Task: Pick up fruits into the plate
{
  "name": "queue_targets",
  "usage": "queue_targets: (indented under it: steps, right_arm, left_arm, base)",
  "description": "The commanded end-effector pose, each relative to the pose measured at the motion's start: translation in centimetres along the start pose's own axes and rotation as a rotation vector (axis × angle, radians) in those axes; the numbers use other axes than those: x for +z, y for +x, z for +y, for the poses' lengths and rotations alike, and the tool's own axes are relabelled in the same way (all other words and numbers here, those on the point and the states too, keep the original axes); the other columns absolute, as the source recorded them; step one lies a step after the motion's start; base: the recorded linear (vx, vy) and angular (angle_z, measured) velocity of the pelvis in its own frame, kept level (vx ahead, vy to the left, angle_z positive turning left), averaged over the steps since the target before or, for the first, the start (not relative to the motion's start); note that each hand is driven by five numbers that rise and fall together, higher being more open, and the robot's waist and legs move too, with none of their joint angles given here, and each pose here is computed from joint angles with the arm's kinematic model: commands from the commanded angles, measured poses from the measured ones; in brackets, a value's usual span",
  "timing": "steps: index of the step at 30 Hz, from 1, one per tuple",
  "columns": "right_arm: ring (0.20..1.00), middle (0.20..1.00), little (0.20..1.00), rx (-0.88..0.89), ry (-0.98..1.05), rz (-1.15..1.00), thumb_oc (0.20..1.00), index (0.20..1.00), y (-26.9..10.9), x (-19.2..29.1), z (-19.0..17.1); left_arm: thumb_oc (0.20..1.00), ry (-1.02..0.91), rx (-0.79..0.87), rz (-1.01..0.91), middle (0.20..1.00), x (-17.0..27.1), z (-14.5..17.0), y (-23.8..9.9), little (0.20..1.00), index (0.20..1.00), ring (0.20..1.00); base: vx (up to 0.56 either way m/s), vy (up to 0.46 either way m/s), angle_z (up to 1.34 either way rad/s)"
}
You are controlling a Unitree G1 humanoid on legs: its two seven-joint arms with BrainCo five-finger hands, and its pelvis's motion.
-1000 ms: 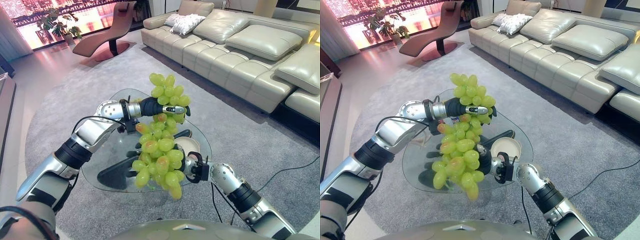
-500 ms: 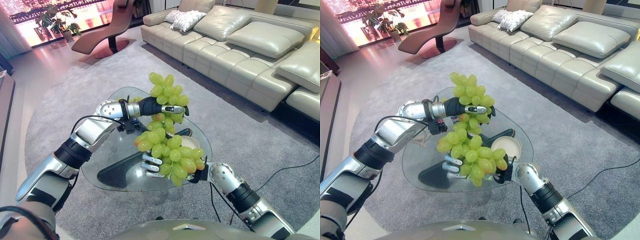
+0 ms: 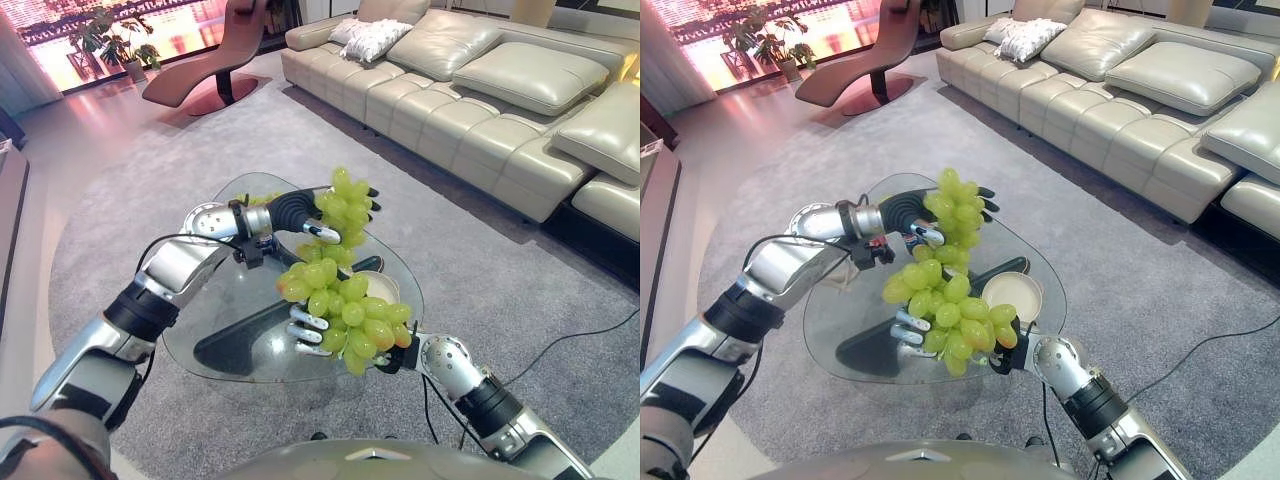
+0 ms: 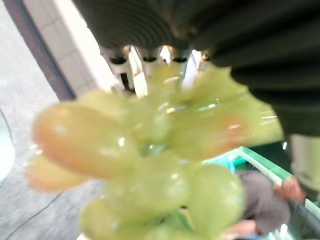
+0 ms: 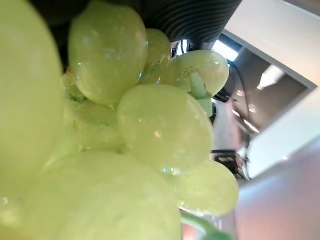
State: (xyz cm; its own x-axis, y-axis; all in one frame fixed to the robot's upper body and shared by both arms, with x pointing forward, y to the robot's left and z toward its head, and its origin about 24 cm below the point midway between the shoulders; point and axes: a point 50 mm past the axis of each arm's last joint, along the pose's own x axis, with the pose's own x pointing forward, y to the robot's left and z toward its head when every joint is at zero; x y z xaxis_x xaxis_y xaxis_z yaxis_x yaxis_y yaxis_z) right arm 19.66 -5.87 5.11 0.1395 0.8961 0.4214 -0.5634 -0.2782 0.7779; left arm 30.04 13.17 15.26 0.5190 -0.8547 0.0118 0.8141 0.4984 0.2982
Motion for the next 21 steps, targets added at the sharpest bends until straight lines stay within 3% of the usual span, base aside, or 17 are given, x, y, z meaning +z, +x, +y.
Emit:
queue_targets:
  steps: [1,13,16,21]
  right_arm:
    - [0.2,0.2,0.2,0.071,-0.17,-0.12,0.2,0.2,0.2,2.4,1.0]
    - [0.2,0.2,0.2,-0.367,-0.403,-0.292,0.2,0.2,-9.5,4.2,-0.7]
    - [0.2,0.2,0.2,-0.532,-0.492,-0.32,0.2,0.2,-11.9,5.2,-0.6]
    - [0.2,0.2,0.2,-1.015,-0.767,-0.222,0.2,0.2,-16.4,8.4,0.0]
  left_arm:
    - [1.0,0.001,0.217,-0.03,1.0,0.7,3.3,-1.8,1.0,1.0,1.0]
    - [1.0,-0.288,0.664,0.124,1.0,-8.6,0.9,-10.8,1.0,1.0,1.0]
    - [1.0,-0.373,0.784,0.237,1.0,-11.8,-0.8,-13.5,1.0,1.0,1.0]
    - [1.0,-0.526,0.878,0.564,1.0,-18.0,-6.2,-17.5,1.0,1.0,1.0]
  base:
    - [0.03,-0.004,0.04]
    - [0.05,0.002,0.07]
    - [0.05,0.013,0.1]
    - [0.06,0.001,0.07]
